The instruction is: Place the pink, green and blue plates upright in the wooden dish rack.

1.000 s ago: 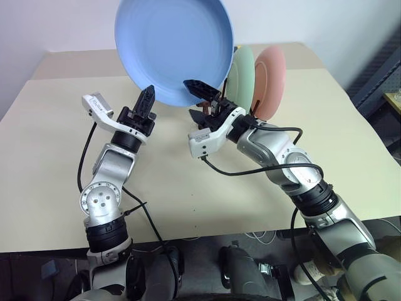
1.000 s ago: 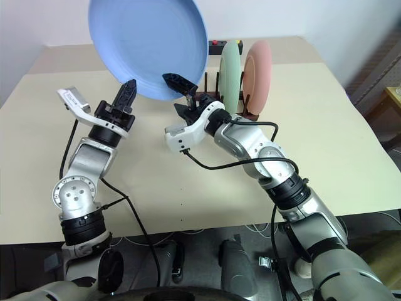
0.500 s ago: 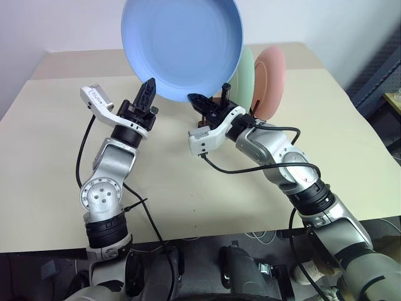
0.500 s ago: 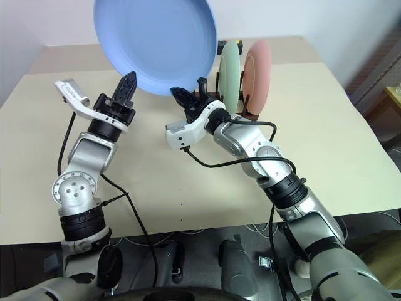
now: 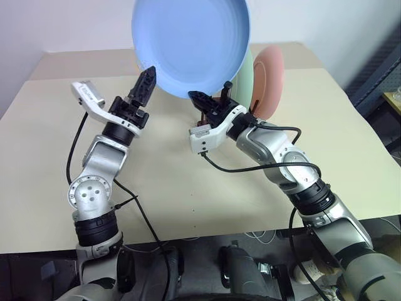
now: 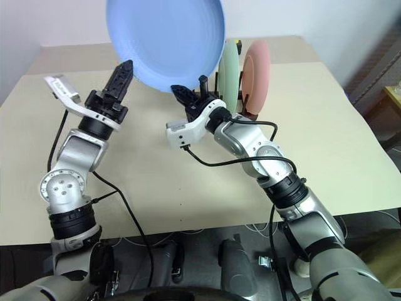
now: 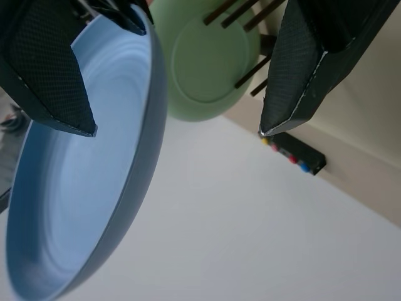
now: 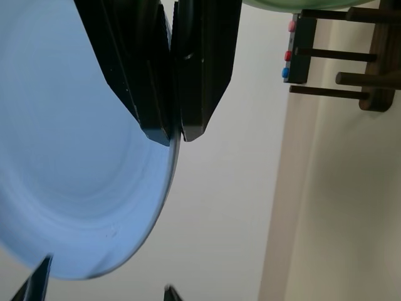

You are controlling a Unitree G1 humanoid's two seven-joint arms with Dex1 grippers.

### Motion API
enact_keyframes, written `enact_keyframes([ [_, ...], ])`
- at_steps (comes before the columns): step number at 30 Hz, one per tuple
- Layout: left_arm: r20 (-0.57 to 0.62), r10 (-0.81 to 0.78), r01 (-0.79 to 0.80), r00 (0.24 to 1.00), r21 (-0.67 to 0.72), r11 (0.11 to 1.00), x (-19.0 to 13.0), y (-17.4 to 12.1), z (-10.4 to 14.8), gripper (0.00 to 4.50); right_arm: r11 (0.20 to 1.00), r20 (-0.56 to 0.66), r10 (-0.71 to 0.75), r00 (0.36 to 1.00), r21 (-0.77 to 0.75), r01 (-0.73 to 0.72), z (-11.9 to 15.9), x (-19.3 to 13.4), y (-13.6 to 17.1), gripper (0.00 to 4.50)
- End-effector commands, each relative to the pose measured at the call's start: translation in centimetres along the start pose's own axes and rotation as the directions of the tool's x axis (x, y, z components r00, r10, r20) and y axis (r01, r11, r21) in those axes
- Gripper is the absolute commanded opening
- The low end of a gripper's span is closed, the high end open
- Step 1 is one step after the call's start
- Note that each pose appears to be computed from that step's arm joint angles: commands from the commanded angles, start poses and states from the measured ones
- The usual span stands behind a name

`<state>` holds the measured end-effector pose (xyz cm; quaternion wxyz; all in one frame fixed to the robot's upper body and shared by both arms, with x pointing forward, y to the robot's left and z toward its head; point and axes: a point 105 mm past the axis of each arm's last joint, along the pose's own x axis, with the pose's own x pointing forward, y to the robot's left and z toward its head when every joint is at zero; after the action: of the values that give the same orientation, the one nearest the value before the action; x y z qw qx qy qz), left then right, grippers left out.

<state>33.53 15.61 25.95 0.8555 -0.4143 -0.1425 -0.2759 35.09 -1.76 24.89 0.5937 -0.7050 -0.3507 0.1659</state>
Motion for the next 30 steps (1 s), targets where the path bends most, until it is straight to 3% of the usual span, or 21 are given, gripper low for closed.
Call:
enact_keyframes([
  [1,-0.104,-0.266,0.265,0.958,-0.017,0.964,-2.3,-3.1,1.5,4.40,0.994,-0.015,-0.105,0.994,-0.001,0.105,-0.9,-0.1,-3.2,0.00],
  [4,-0.204,-0.288,0.307,0.936,0.068,0.949,-3.9,-2.4,2.4,4.40,0.981,-0.036,-0.162,0.986,0.104,0.165,-1.7,-0.2,-4.7,0.00],
  [7,-0.255,-0.222,0.280,0.941,0.219,0.935,-4.2,-0.7,3.1,4.40,0.853,0.020,-0.303,0.953,0.452,0.262,-0.9,-0.4,-8.1,0.00],
  [10,-0.321,-0.174,0.285,0.931,0.342,0.895,-4.5,0.6,2.7,4.40,0.732,0.082,-0.414,0.907,0.622,0.278,-0.3,-1.0,-11.8,0.00],
  [12,-0.343,-0.171,0.299,0.924,0.365,0.882,-4.7,0.9,2.5,4.40,0.638,0.134,-0.490,0.861,0.728,0.249,0.3,-1.6,-14.3,0.00],
  [15,-0.342,-0.174,0.301,0.923,0.366,0.881,-4.7,1.2,2.3,4.40,0.352,0.098,-0.602,0.792,0.923,0.154,-0.8,-2.5,-16.9,0.00],
  [16,-0.340,-0.175,0.300,0.924,0.360,0.884,-4.6,1.3,2.2,4.40,0.297,0.092,-0.615,0.783,0.947,0.122,-1.3,-2.7,-17.2,0.00],
  [18,-0.336,-0.178,0.299,0.925,0.352,0.887,-4.6,1.3,2.1,4.40,0.267,0.093,-0.617,0.782,0.959,0.096,-1.7,-3.0,-17.4,0.00],
  [20,-0.344,-0.176,0.308,0.922,0.378,0.873,-4.3,1.3,1.8,4.40,0.059,0.074,-0.646,0.760,0.997,-0.048,-3.0,-3.2,-17.8,0.00],
  [22,-0.345,-0.185,0.315,0.920,0.373,0.873,-4.0,1.2,1.6,4.40,0.097,0.106,-0.568,0.816,0.993,-0.061,-3.5,-2.4,-15.9,0.00],
  [24,-0.355,-0.192,0.327,0.915,0.375,0.867,-3.8,1.1,1.5,4.40,0.019,0.073,-0.549,0.833,0.997,-0.076,-4.6,-2.3,-15.0,0.00],
  [26,-0.362,-0.191,0.335,0.912,0.389,0.858,-3.7,1.0,1.4,4.40,-0.188,-0.051,-0.520,0.853,0.981,-0.055,-6.8,-1.8,-13.8,0.00],
  [28,-0.360,-0.197,0.337,0.912,0.382,0.861,-3.6,0.8,1.6,4.40,-0.321,-0.104,-0.526,0.844,0.943,-0.084,-7.7,-1.8,-13.4,0.00],
  [30,-0.368,-0.202,0.347,0.907,0.385,0.855,-3.6,0.7,1.6,4.40,-0.405,-0.102,-0.548,0.830,0.901,-0.157,-7.6,-2.0,-13.4,0.00],
])
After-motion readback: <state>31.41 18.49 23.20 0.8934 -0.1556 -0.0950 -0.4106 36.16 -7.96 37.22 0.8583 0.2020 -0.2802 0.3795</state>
